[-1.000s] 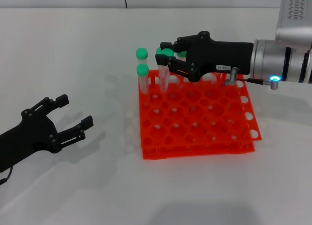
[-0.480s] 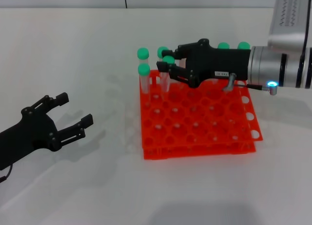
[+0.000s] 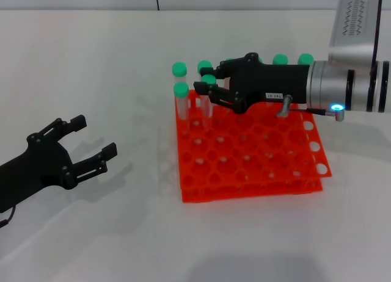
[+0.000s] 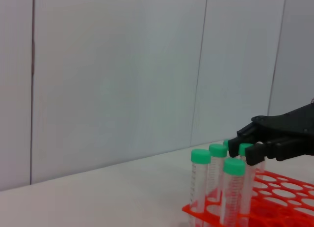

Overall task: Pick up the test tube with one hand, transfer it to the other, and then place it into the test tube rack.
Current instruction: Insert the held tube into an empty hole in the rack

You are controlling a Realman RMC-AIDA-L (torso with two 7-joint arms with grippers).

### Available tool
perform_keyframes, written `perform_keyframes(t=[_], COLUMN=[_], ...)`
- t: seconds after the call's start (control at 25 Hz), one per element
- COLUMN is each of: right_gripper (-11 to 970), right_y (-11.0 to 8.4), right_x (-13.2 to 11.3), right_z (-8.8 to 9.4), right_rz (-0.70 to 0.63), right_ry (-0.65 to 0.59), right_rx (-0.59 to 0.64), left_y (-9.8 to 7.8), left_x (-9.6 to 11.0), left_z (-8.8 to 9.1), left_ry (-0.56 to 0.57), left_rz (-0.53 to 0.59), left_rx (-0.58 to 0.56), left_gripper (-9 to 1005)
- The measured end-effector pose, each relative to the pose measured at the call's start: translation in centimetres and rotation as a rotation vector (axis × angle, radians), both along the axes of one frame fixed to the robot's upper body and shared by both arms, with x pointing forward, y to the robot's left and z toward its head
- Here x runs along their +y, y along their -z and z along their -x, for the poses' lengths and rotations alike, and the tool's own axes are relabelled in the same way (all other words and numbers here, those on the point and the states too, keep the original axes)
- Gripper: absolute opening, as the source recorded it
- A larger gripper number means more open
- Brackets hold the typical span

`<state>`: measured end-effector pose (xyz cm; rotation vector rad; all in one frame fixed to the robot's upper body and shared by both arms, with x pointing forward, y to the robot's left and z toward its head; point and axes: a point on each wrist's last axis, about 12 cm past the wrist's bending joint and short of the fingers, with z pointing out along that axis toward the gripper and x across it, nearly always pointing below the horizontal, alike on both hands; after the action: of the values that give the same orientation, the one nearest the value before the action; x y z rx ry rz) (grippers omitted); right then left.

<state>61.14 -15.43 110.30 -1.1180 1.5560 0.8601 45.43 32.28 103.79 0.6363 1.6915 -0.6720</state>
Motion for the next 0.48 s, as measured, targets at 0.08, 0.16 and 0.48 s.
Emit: perform_keyframes(t=[0.08, 0.16, 0.48], right_gripper=[255, 255, 372], right_y=[-0.05, -0.07, -0.32], right_x=[0.23, 0.38, 0.50], right_z=[0.09, 0.16, 0.47], right_rz=[0.010, 0.016, -0.020], right_ry=[-0.018, -0.029, -0.026], right_rx=[-0.007, -0.008, -0.010], left_y=[0.01, 0.01, 0.02], left_x=[-0.01, -0.02, -0.01], left_z=[0.00, 0.01, 0.02], left_ry=[0.001, 0.001, 0.001], left_rz=[-0.002, -0.002, -0.003], left_rx=[-0.002, -0.003, -0.004], left_gripper=[889, 889, 890])
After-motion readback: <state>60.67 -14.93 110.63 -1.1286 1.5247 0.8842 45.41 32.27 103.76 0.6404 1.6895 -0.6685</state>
